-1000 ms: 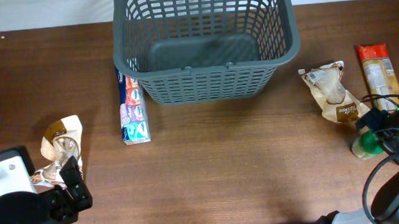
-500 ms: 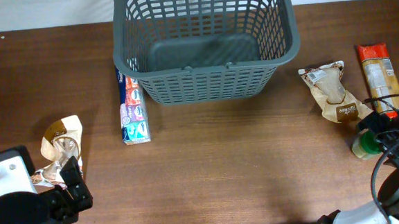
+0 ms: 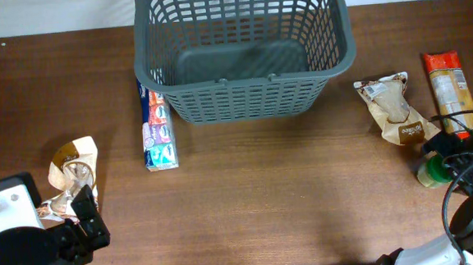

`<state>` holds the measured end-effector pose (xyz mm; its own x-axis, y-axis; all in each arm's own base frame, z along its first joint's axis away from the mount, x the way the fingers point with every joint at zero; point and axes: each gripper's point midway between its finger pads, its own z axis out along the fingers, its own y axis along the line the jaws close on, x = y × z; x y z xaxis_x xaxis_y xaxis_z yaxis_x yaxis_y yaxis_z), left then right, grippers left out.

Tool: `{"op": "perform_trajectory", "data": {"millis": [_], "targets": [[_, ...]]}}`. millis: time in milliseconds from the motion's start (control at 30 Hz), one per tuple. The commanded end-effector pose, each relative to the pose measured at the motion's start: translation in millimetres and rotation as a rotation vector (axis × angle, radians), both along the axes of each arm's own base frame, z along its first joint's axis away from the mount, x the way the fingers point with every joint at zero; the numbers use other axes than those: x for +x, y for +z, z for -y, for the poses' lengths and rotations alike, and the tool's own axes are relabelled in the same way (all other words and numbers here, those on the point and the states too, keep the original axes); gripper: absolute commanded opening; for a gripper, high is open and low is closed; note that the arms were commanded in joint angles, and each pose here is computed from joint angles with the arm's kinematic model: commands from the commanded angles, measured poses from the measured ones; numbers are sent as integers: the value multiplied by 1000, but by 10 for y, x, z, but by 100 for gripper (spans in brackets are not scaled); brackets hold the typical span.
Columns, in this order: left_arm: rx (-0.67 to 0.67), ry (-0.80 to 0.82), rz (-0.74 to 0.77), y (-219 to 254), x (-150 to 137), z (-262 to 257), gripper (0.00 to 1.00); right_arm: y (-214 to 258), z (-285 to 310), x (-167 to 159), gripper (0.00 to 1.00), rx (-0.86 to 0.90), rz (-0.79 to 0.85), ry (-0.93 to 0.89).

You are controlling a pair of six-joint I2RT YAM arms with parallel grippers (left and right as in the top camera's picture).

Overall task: Pack container
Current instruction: 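Grasp the green-lidded jar with the right gripper and lift it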

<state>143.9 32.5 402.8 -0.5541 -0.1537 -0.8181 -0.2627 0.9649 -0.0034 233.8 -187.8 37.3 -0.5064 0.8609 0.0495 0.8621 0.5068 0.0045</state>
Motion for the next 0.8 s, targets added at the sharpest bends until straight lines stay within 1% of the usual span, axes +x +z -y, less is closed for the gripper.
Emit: {"op": "perform_trajectory", "data": {"millis": [0, 400, 767], "targets": [[12, -4, -12, -18, 12, 4, 100, -45, 4, -2, 99, 9, -1, 10], [12, -3, -12, -18, 12, 3, 100, -49, -62, 165, 99, -54, -3, 93], [12, -3, -12, -17, 13, 3, 100, -52, -28, 156, 99, -72, -9, 92]]}}
